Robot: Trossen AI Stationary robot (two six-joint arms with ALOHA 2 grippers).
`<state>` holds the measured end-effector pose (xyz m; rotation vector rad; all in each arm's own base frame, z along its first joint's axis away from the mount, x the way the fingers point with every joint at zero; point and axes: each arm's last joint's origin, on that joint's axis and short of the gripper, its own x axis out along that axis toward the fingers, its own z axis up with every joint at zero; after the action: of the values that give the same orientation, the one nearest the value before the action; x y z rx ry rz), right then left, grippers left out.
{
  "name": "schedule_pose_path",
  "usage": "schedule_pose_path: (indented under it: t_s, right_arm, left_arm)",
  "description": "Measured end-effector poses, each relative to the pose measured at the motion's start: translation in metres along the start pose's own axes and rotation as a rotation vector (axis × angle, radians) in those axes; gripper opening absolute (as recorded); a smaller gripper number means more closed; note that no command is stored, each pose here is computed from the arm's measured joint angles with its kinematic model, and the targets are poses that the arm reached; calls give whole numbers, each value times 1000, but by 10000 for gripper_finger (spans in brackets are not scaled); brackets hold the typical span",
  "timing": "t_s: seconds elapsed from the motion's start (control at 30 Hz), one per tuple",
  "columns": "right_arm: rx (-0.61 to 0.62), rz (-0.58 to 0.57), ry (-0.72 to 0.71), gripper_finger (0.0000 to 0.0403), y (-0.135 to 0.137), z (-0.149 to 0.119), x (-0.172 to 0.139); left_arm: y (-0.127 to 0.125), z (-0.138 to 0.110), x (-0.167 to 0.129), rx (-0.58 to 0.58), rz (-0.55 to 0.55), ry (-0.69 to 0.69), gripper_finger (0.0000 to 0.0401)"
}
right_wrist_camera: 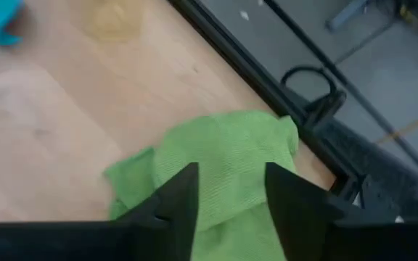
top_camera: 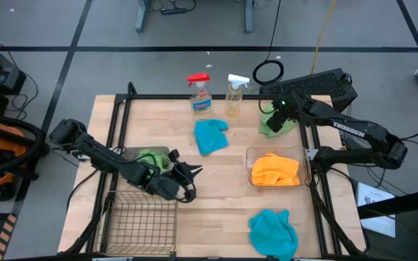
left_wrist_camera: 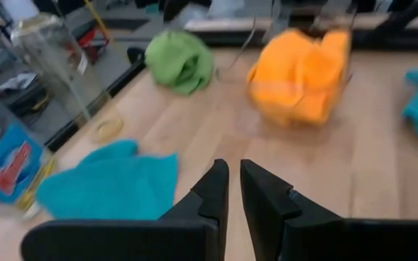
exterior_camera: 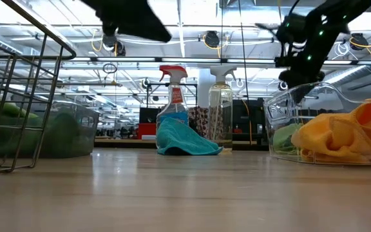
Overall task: Sort microfiber towel by color & place in baskets
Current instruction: Put the green microfiber towel into the black bin
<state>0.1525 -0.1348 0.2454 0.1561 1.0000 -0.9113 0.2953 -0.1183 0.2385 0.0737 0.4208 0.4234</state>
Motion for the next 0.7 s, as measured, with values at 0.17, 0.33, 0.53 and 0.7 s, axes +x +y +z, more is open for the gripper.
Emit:
schedule_pose_path:
  t_s: [0.17,0.33,0.53,0.7]
  right_arm:
    - [59,-4,76,226,-12,4,24]
    - [95,-32,134,270,-24,13,39]
    - [79,33,216,297,-32,25,45]
    - [8,51,293,302,-36,30,45]
  left_arm:
    - [-2,5,0,-31,-14,-41,46]
    - [-2,5,0,-31,-15,-41,46]
    - [-2,5,0,-29,-15,-38,46]
    - [-1,2,0,-9,-9,-18,46]
